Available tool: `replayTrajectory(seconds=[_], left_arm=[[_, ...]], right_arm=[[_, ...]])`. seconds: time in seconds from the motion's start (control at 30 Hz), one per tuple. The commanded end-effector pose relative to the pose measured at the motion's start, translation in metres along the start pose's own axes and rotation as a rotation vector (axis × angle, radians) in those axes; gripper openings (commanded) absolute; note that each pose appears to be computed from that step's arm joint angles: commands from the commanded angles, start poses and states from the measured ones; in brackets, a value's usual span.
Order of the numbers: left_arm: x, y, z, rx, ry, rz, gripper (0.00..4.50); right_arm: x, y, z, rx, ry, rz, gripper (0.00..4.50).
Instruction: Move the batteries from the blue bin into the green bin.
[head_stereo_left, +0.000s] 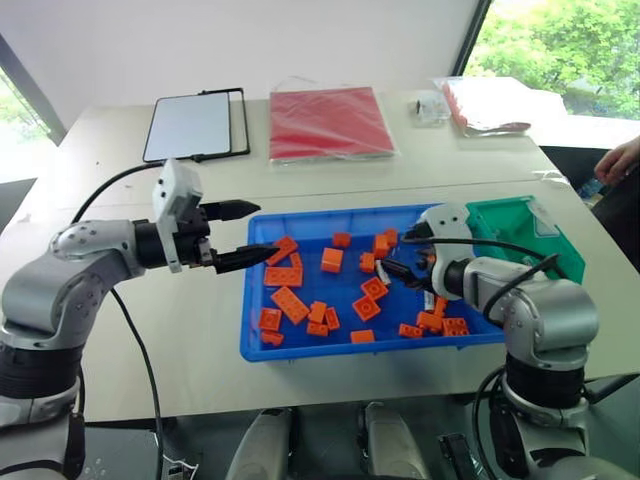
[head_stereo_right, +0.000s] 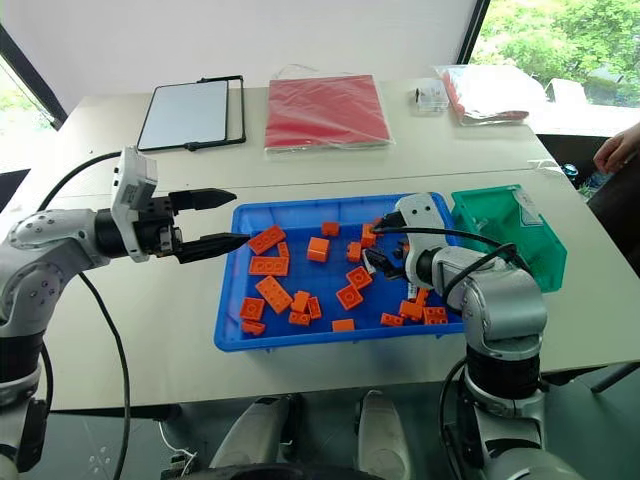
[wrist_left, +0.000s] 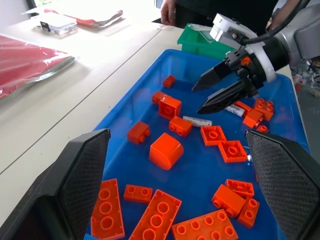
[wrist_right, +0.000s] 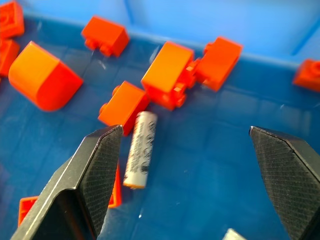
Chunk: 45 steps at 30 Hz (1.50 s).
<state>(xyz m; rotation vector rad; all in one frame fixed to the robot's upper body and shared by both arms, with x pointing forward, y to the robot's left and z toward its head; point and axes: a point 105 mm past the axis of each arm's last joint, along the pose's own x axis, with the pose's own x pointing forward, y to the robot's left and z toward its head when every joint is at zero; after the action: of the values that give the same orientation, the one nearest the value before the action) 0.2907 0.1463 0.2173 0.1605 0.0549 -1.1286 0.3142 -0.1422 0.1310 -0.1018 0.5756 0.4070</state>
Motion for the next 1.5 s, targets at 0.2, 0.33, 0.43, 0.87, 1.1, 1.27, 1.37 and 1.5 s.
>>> replayTrajectory(seconds=[0.2,0.33,0.43,0.87,1.1,1.27,1.37,1.5], left_arm=[[-0.004,-0.004,0.008,0.049,-0.03,0.023,4.5],[-0.005,-0.006,0.009,0.052,-0.036,0.03,4.5],[-0.006,-0.005,0.009,0.052,-0.036,0.037,4.5],[-0.008,-0.003,0.009,0.055,-0.039,0.047,4.5],[-0.004,-0.003,0.007,0.051,-0.039,0.028,4.5],[0.001,-0.002,0.004,0.042,-0.042,0.012,4.5],[0.006,-0.001,0.004,0.042,-0.048,-0.006,4.5],[0.011,0.002,0.007,0.05,-0.059,-0.023,4.5]], right_arm=[[0.013,0.019,-0.001,-0.088,0.022,0.062,4.15],[0.025,0.015,-0.003,-0.079,0.033,0.056,4.15],[0.029,0.012,-0.005,-0.066,0.041,0.056,4.15],[0.018,-0.001,-0.019,-0.07,0.064,0.022,0.06],[-0.034,-0.043,0.044,-0.031,-0.179,-0.126,0.06],[-0.077,-0.089,0.071,-0.029,-0.317,-0.29,0.06],[-0.089,-0.117,0.062,-0.047,-0.29,-0.389,0.06],[-0.086,-0.131,0.042,-0.06,-0.233,-0.451,1.53]])
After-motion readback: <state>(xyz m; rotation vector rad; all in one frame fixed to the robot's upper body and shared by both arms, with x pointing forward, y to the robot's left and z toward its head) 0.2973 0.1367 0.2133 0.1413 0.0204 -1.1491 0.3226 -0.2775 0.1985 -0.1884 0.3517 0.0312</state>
